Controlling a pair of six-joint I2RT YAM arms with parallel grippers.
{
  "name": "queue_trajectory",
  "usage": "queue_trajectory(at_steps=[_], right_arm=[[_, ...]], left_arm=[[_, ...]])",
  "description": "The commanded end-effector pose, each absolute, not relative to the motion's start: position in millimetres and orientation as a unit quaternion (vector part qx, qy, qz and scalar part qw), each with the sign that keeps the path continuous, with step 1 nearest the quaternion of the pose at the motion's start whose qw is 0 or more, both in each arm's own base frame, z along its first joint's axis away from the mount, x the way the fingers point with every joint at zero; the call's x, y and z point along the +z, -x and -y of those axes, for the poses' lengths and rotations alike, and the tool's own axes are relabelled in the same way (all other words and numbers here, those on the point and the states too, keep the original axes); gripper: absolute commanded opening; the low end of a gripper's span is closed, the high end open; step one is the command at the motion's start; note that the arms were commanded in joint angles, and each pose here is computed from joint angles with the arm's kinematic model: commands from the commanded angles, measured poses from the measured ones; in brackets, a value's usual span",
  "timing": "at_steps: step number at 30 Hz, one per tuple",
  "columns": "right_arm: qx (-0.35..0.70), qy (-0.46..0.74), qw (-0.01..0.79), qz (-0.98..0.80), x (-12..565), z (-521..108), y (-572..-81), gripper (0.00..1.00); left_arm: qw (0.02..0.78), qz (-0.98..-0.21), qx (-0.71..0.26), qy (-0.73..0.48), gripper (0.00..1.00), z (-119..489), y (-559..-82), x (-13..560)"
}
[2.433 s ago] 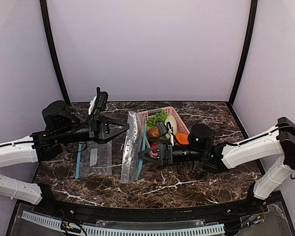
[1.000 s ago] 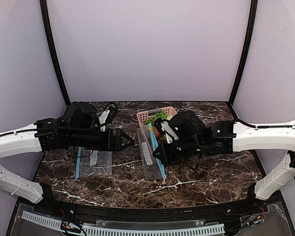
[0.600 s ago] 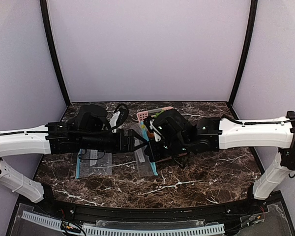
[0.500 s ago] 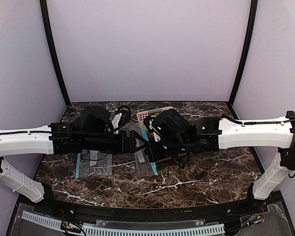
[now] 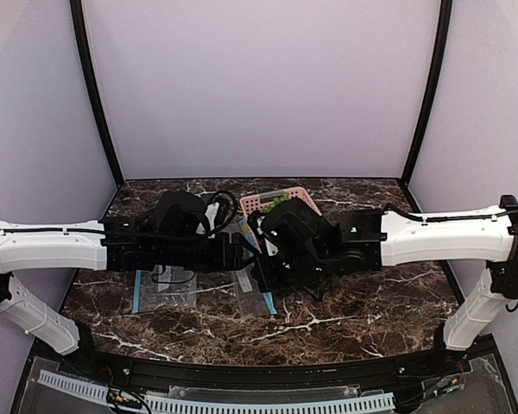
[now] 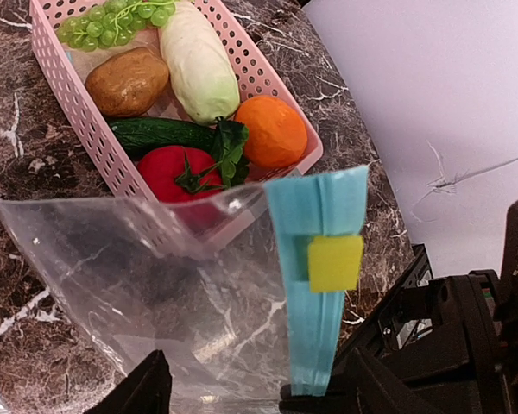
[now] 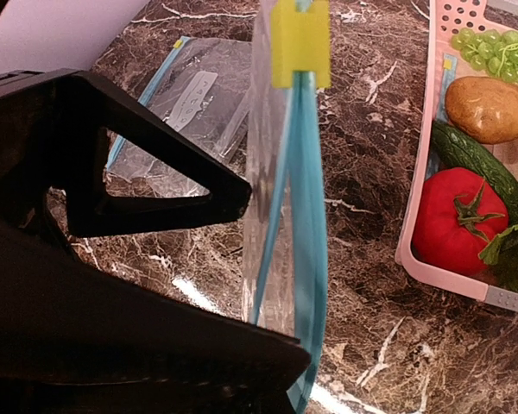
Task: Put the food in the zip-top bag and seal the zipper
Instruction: Pass from the right arm to the left
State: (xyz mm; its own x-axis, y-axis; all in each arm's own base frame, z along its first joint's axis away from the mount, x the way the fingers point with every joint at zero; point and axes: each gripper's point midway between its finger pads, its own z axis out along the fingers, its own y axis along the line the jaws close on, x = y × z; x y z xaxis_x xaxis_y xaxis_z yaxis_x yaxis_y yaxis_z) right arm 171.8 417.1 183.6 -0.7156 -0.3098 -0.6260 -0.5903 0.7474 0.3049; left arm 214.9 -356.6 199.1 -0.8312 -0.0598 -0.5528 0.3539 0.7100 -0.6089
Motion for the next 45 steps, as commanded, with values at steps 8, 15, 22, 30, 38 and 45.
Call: queue_trajectory(at_steps=[8, 15, 22, 30, 38, 45], right_arm=[[0.242, 0.259, 0.288, -0.89, 188.5, -424.2, -168.6, 0.0], [0.239, 0.263, 0.288, -0.889, 186.6, -425.2, -167.4, 0.0], [0.238, 0.261, 0.284, -0.891, 183.7, -423.4, -166.1, 0.0], [0.248, 0.266, 0.281, -0.888, 183.8, -422.5, -162.4, 0.11], [0.324, 0.28, 0.281, -0.859, 216.9, -421.9, -144.1, 0.41], [0.316, 0.256, 0.308, -0.86, 226.5, -404.2, -150.5, 0.51]], left_arm=[[0.279, -0.885, -0.365, -0.079, 0.49, 357.9, -216.5, 199.3], [0.275, -0.886, -0.365, -0.083, 0.27, 358.5, -214.8, 198.5], [0.276, -0.885, -0.366, -0.078, 0.13, 356.5, -214.7, 198.1], [0.276, -0.885, -0.367, -0.074, 0.01, 353.3, -213.4, 196.6], [0.284, -0.891, -0.347, -0.075, 0.01, 343.0, -214.2, 196.4], [0.281, -0.891, -0.35, -0.073, 0.01, 339.0, -211.2, 196.3]])
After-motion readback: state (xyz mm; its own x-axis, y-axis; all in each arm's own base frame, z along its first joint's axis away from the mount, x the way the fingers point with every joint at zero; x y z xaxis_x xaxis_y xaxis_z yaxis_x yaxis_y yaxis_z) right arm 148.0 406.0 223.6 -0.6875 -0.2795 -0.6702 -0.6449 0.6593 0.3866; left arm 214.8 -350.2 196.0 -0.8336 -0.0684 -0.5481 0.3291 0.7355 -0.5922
